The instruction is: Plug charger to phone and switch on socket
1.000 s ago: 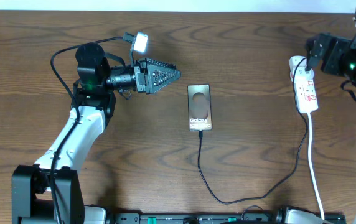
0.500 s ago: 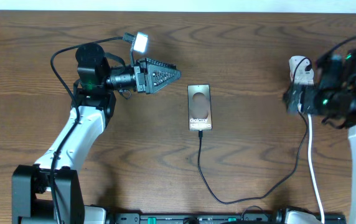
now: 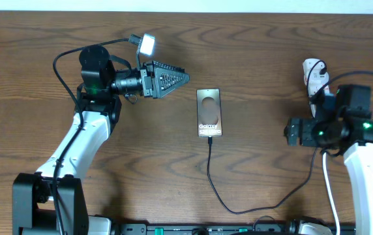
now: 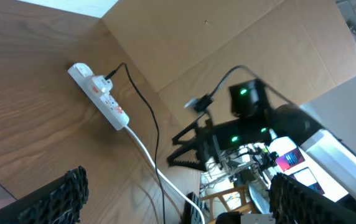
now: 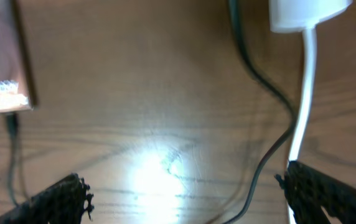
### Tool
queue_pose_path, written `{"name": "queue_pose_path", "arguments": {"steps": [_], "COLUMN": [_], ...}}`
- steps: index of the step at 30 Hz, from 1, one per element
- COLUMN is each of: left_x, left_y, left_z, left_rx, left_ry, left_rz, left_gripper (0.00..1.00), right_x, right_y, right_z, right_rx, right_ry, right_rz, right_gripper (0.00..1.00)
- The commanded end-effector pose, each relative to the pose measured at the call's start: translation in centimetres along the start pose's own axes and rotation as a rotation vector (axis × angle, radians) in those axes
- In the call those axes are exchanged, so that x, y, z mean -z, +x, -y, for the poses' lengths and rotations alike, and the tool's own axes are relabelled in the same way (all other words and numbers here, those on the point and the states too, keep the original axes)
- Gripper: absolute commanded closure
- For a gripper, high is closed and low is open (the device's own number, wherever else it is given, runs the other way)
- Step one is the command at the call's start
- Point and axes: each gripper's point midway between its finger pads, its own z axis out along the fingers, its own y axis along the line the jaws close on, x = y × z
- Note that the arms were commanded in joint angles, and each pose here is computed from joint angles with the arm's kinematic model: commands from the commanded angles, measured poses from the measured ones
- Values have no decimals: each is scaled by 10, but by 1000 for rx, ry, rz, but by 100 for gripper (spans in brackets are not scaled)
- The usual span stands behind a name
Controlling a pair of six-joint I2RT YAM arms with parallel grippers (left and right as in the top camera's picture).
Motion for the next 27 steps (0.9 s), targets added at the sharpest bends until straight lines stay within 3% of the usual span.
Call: {"name": "queue_pose_path", "arguments": {"steps": [1,17,27], "left_x": [0,0,0], "left_y": [-6,-6,-6], "left_z": [11,11,11], "left_rx": [-60,-60,-60], "left_ry": [11,11,11], "left_rz": [2,2,2], "left_gripper": [7,6,7], "right_x": [-19,-116,-140], "right_y": [15,61,91], "right_z": [1,-3,-2], "right_rx": [14,47,57], "right_ry": [3,-72,-69], "right_rz": [-12,133,198], "right_gripper": [1,1,1]}}
